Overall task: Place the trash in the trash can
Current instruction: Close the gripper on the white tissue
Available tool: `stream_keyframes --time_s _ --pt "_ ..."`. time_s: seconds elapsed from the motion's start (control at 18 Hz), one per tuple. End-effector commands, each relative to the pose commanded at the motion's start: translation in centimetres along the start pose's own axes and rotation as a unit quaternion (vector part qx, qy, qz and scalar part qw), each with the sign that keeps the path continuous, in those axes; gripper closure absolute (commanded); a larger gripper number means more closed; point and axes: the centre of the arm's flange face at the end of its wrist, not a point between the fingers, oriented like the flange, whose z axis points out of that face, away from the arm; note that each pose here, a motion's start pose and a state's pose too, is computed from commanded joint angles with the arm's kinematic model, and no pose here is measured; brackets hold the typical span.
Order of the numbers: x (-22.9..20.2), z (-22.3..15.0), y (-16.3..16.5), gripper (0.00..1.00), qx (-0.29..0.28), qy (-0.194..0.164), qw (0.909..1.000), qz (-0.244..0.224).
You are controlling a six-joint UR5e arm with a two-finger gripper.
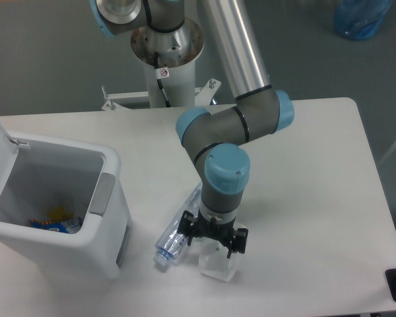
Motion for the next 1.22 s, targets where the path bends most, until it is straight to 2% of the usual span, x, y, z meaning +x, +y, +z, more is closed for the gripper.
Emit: stream_keyframes --time_s 0.06,0.22,0.33,0.61,0.67,1.0,1.22 --pt "0.1 0.2 0.0 0.18 -0.001 0.001 1.0000 0.001" --pt "0.2 0.2 0.1 0.25 -0.002 0.002 1.0000 0.000" --pt "0.4 0.4 0.2 0.36 -0.004 0.004 1.0000 0.001" --pt "0.7 0.5 0.2 0.91 -0.004 0.008 0.9999 -0.008" --pt "0.7 0.5 0.3 1.00 -0.003 0.009 0.9999 -0.010" --pt "0.5 0.1 -0.3 1.00 0.004 0.006 0.9991 -0.041" --pt "-0.1 -1.6 -2.1 1.00 0.043 0.022 0.9953 -0.083"
